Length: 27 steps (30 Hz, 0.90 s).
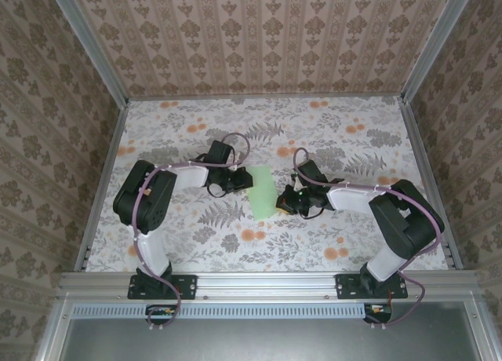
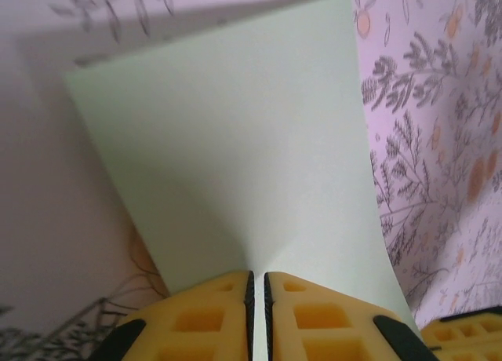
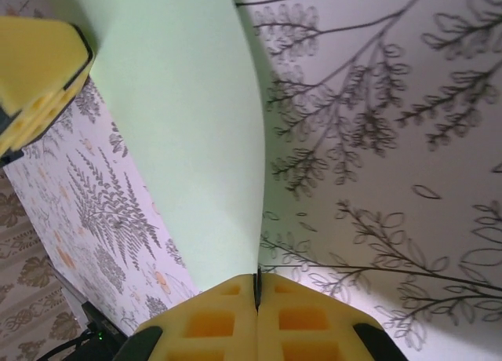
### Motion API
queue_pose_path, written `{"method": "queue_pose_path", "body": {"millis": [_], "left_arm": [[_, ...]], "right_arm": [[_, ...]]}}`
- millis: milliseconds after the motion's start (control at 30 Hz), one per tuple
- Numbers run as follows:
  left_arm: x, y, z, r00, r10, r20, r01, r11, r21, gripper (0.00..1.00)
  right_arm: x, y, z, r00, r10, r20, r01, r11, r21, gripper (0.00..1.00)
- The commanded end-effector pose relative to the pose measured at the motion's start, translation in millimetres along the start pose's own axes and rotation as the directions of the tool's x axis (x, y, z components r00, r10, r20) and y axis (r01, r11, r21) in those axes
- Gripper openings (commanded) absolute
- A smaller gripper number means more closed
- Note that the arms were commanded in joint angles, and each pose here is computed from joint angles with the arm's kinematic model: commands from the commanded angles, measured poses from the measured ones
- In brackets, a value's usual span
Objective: Fold a paper plane with a square sheet of paper (pick it up from the middle)
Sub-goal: Third fold the triangle at the center of the table.
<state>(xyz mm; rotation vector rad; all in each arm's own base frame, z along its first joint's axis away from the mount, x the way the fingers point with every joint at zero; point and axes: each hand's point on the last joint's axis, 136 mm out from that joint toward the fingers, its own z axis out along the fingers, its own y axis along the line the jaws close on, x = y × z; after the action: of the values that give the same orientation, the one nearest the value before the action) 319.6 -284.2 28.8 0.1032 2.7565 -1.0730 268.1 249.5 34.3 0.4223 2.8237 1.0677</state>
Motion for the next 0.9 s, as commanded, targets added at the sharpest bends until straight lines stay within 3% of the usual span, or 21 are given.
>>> {"method": "queue_pose_path", "body": {"millis": [0, 433, 867], "left_arm": [[-3, 2, 1, 1.0, 0.008, 0.001, -0.008, 1.0, 0.02, 0.13], [8, 18, 12, 0.998, -0.019, -0.052, 0.018, 1.0, -0.024, 0.09], [8, 18, 11, 0.998, -0.017, -0.056, 0.015, 1.0, -0.026, 0.09]], "right_arm": [[-5, 13, -3, 1.0, -0.023, 0.016, 0.023, 1.0, 0.001, 0.05], [-13, 63, 15, 0.995, -0.097, 0.008, 0.097, 0.991, -0.092, 0.05], [-28, 57, 44, 0.997, -0.053, 0.048, 0.055, 0.997, -0.057, 0.05]]}}
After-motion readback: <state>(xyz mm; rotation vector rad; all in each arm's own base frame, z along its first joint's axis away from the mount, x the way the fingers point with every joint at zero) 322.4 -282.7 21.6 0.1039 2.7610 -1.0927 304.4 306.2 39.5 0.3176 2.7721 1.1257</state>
